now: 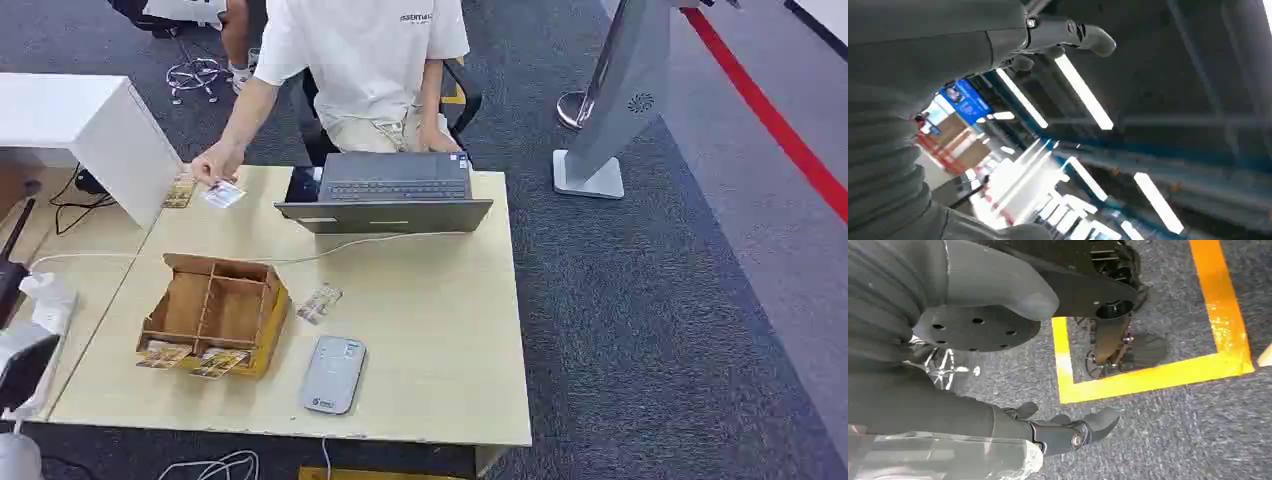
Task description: Pass the card to the sensor for recognition and then transmit it.
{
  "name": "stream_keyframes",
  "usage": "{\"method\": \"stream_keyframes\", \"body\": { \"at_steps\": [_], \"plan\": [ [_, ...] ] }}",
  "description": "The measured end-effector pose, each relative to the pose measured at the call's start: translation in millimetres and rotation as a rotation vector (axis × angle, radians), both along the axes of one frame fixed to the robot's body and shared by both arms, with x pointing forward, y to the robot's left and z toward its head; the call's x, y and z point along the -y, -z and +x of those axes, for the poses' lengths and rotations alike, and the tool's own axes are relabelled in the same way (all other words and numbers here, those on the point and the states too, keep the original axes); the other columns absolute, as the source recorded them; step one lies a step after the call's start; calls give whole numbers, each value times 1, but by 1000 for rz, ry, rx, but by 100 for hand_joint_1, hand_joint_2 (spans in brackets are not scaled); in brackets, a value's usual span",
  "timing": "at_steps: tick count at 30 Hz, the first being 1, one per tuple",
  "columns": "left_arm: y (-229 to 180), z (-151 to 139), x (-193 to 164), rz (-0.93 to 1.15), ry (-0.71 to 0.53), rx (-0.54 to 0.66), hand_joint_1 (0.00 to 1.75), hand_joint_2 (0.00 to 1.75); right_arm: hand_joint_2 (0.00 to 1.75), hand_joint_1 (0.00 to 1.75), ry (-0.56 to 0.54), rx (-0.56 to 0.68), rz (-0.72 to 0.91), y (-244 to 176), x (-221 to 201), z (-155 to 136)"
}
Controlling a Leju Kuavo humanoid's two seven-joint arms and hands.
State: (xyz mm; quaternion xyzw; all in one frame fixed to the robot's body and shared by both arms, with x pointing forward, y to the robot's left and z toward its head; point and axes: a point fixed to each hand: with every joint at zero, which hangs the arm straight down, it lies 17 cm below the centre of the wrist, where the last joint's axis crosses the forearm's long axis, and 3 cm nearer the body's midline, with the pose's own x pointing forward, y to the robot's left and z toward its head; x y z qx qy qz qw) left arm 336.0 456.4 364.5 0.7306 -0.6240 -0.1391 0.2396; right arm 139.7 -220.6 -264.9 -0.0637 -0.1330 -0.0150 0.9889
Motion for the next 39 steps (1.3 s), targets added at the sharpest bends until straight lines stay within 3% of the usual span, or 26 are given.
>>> {"method": "stream_keyframes", "body": {
  "at_steps": [5,9,26,27,39],
  "plan": [
    [13,65,-34,19,-70,-158,0,175,175,0,-13,-2,3,-1,-1,3],
    [23,87,-43,28,-72,-214,0,175,175,0,-19,-4,7,-1,-2,3],
    [59,111,-31,22,-28,-311,0,175,175,0,-23,-9,4,0,-2,2],
    [59,112,-29,22,-25,-311,175,175,175,0,-23,-9,5,0,-2,2],
    [58,127,-10,-5,38,-308,175,175,175,0,-26,-10,4,0,-2,1]
  ]
}}
